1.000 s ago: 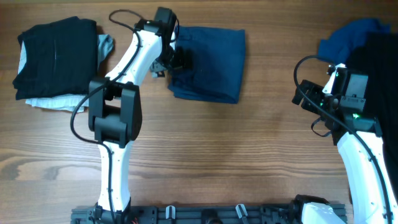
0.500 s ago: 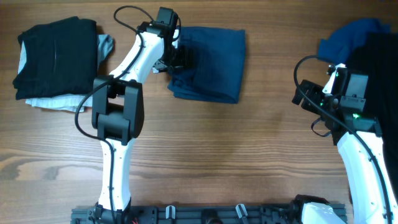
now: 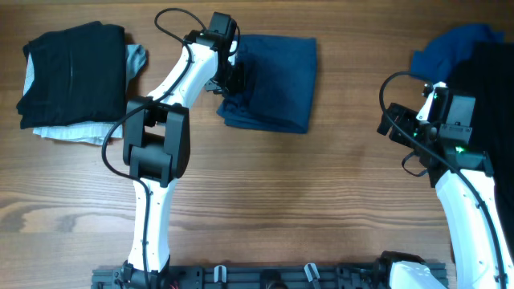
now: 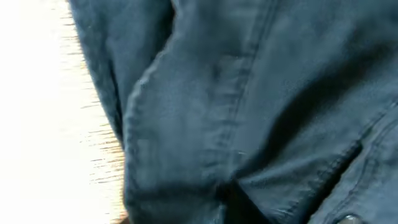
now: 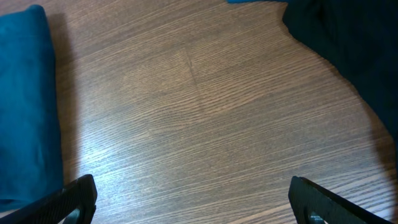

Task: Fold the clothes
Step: 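Lift and drag the shorts leftward toward the clothes stack, then place the shorts on top of the folded stack with the left gripper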

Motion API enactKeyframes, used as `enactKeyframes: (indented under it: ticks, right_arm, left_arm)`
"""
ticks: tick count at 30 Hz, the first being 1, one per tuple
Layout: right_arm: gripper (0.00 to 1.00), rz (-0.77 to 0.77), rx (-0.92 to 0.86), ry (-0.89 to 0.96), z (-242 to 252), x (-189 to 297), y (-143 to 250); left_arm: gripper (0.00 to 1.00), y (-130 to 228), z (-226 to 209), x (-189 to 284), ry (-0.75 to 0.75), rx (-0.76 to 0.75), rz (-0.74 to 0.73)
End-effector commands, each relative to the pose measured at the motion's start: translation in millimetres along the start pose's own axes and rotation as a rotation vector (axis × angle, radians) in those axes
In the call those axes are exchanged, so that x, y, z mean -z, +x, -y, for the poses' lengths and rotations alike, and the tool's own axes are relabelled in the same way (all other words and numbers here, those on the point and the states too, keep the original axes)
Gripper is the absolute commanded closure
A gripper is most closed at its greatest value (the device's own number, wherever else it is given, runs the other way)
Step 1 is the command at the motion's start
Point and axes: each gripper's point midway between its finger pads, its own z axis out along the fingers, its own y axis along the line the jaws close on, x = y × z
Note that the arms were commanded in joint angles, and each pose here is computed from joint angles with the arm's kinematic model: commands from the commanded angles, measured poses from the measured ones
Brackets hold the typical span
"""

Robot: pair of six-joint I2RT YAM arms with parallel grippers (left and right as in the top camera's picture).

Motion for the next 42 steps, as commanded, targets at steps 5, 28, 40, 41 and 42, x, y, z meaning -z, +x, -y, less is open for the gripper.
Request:
enactKeyframes:
  ticks: [5,28,40,41,42]
  right_arm:
    - [0.00,0.007,-0.008,0.025,5,-1,-2]
    - [0.00,0.007,-0.008,0.025,5,-1,-2]
    - [0.00,0.007,-0.008,0.025,5,-1,-2]
    - [0.00,0.007,-0.008,0.025,5,-1,-2]
    - [0.00,0.007,-0.008,0.025,5,-1,-2]
  left_arm:
    - [0.96,-2,-11,-4,-0.010,0.013,-0.002]
    - [0.96,-46,-75,151,-0.344,-0.270,0.271]
    - [0.96,-54,-141,228,-0.448,-0.223,0.377]
    - [0.96,-54,-149,233,-0.454,-0.206,0.384]
    - [0.96,-53,-161,243,-0.464,-0.179,0.398]
